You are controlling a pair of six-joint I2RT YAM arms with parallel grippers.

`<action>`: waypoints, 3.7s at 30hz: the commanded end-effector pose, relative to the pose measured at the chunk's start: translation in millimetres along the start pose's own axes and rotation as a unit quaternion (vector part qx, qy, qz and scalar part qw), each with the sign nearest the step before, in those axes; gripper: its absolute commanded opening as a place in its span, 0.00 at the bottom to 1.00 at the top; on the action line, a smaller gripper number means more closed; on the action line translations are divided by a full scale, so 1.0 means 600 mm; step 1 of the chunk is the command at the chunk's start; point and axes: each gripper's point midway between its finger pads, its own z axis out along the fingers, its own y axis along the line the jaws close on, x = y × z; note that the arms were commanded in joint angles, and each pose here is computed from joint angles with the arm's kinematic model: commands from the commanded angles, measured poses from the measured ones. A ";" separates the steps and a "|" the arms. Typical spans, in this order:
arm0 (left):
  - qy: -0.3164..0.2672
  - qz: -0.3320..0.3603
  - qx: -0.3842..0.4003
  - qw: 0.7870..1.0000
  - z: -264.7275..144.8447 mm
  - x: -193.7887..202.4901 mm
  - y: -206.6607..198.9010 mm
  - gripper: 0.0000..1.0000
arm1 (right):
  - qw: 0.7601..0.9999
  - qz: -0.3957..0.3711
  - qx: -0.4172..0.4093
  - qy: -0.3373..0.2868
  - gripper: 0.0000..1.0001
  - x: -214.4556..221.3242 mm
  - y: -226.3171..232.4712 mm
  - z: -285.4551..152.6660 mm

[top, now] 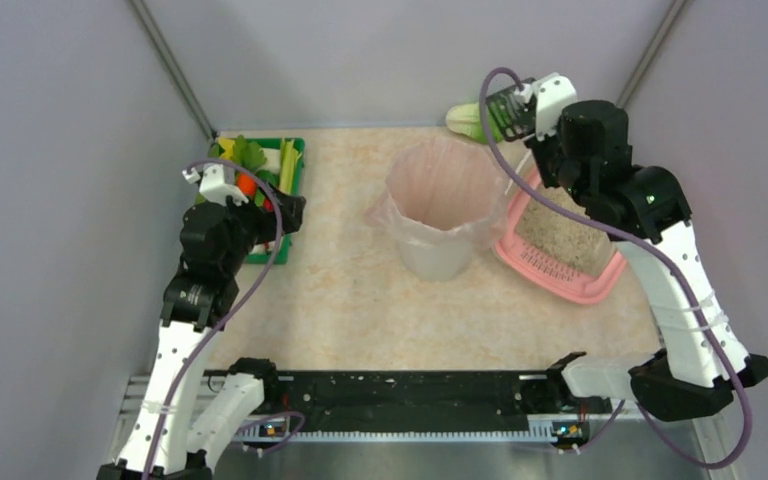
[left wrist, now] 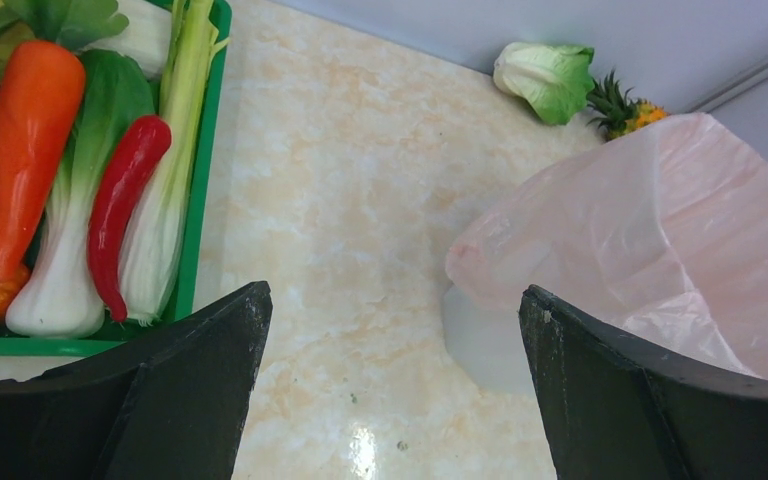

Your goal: Clean the litter box

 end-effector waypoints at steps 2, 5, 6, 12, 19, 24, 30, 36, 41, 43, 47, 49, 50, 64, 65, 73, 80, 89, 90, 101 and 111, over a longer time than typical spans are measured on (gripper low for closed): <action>-0.013 0.019 0.023 0.999 0.007 -0.003 -0.012 0.99 | 0.989 0.074 0.099 0.083 0.00 0.079 -0.086 -0.020; -0.009 0.038 0.019 0.999 0.005 0.006 -0.011 0.99 | 0.977 0.109 0.131 0.127 0.00 0.128 -0.107 -0.024; -0.009 0.045 0.019 0.999 0.004 0.008 -0.012 0.99 | 0.972 0.121 0.140 0.142 0.00 0.144 -0.115 -0.026; -0.006 0.058 0.002 0.998 -0.001 0.023 0.000 0.99 | 0.942 0.150 0.168 0.248 0.00 0.245 -0.130 -0.028; 0.008 0.068 0.008 0.998 0.002 0.045 -0.004 0.99 | 0.913 0.122 0.189 0.341 0.00 0.336 -0.129 -0.019; 0.008 0.084 0.006 0.996 0.004 0.047 -0.005 0.99 | 0.906 0.036 0.175 0.384 0.00 0.365 -0.141 0.014; 0.008 0.109 0.007 0.994 0.001 0.044 -0.012 0.99 | 0.896 -0.078 0.090 0.428 0.00 0.405 -0.139 0.065; 0.006 0.144 -0.002 0.990 -0.003 0.037 -0.013 0.99 | 0.876 -0.109 0.023 0.470 0.00 0.439 -0.134 0.076; 0.009 0.148 0.001 0.989 0.001 0.041 -0.017 0.99 | 0.862 -0.106 -0.004 0.495 0.00 0.471 -0.131 0.063; 0.011 0.151 0.003 0.988 0.003 0.043 -0.019 0.99 | 0.852 -0.116 0.004 0.510 0.00 0.484 -0.139 0.048; 0.012 0.158 0.005 0.987 0.008 0.045 -0.023 0.99 | 0.844 -0.128 -0.001 0.520 0.00 0.502 -0.141 0.031; 0.013 0.159 0.006 0.987 0.010 0.046 -0.024 0.99 | 0.843 -0.133 0.000 0.521 0.00 0.503 -0.142 0.030; 0.014 0.159 0.008 0.987 0.010 0.046 -0.026 0.99 | 0.843 -0.135 -0.001 0.521 0.00 0.505 -0.142 0.030; 0.013 0.161 -0.003 0.987 0.008 0.046 -0.018 0.99 | 0.882 -0.084 -0.067 0.459 0.00 0.509 -0.094 0.132; 0.012 0.162 -0.005 0.987 0.008 0.044 -0.018 0.99 | 0.883 -0.078 -0.073 0.456 0.00 0.513 -0.090 0.139; 0.010 0.164 -0.012 0.986 0.009 0.040 -0.015 0.99 | 0.913 -0.029 -0.109 0.393 0.00 0.521 -0.058 0.197; 0.007 0.157 -0.017 0.987 0.011 0.034 -0.016 0.99 | 0.934 -0.022 -0.126 0.334 0.00 0.517 -0.043 0.263; 0.000 0.151 -0.032 0.988 0.003 0.024 -0.009 0.99 | 0.951 -0.086 -0.143 0.260 0.00 0.509 -0.046 0.331; -0.001 0.151 -0.035 0.988 0.002 0.022 -0.009 0.99 | 0.954 -0.087 -0.143 0.248 0.00 0.503 -0.046 0.339; -0.010 0.132 -0.044 0.990 -0.003 0.012 -0.008 0.99 | 0.981 -0.043 -0.128 0.137 0.00 0.478 -0.023 0.408; -0.016 0.126 -0.042 0.991 -0.004 0.008 -0.011 0.99 | 0.989 -0.023 -0.070 0.125 0.00 0.465 -0.050 0.383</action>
